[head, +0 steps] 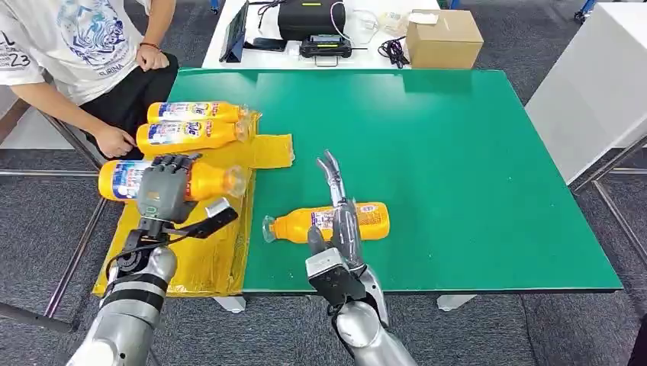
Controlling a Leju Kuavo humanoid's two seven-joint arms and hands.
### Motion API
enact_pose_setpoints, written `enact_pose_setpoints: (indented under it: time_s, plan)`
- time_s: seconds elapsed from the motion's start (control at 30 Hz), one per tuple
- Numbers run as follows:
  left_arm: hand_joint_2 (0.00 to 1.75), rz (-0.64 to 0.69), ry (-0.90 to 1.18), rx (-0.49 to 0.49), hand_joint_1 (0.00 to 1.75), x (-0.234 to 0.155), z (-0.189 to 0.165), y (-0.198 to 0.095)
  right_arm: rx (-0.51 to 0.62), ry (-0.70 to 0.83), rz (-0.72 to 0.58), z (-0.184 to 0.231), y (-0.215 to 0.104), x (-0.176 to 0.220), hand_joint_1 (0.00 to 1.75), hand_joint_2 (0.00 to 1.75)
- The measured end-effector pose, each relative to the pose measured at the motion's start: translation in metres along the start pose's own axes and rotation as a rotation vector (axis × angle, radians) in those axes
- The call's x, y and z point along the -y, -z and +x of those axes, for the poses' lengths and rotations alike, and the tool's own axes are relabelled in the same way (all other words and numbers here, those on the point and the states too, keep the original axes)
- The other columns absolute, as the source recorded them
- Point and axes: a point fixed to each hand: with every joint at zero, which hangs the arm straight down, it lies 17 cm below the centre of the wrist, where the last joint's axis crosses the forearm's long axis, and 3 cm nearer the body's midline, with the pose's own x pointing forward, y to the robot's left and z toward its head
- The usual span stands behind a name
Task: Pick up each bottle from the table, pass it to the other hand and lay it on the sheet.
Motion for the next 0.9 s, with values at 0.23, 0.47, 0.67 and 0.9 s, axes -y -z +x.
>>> enact_pose_setpoints:
  time_s: [0.23, 0.47, 0.67, 0.9]
  plan:
    - [1.75, -0.087, 0.021, 0.009, 1.75, 0.027, -0.004, -0.013, -0.004, 0.008, 0.007, 0.000, -0.002, -0.002, 0.00, 0.00]
    - [1.75, -0.182, 0.081, -0.026, 1.75, 0.052, -0.021, -0.022, -0.005, 0.026, 0.036, 0.002, -0.003, -0.011, 0.00, 0.00]
    - [1.75, -0.271, 0.150, -0.021, 1.75, 0.074, -0.031, -0.038, -0.009, 0.038, 0.052, 0.002, -0.004, -0.015, 0.00, 0.00]
    - [1.75, -0.403, 0.115, -0.063, 1.75, 0.100, -0.044, -0.053, -0.023, 0.052, 0.073, -0.001, -0.007, -0.021, 0.00, 0.00]
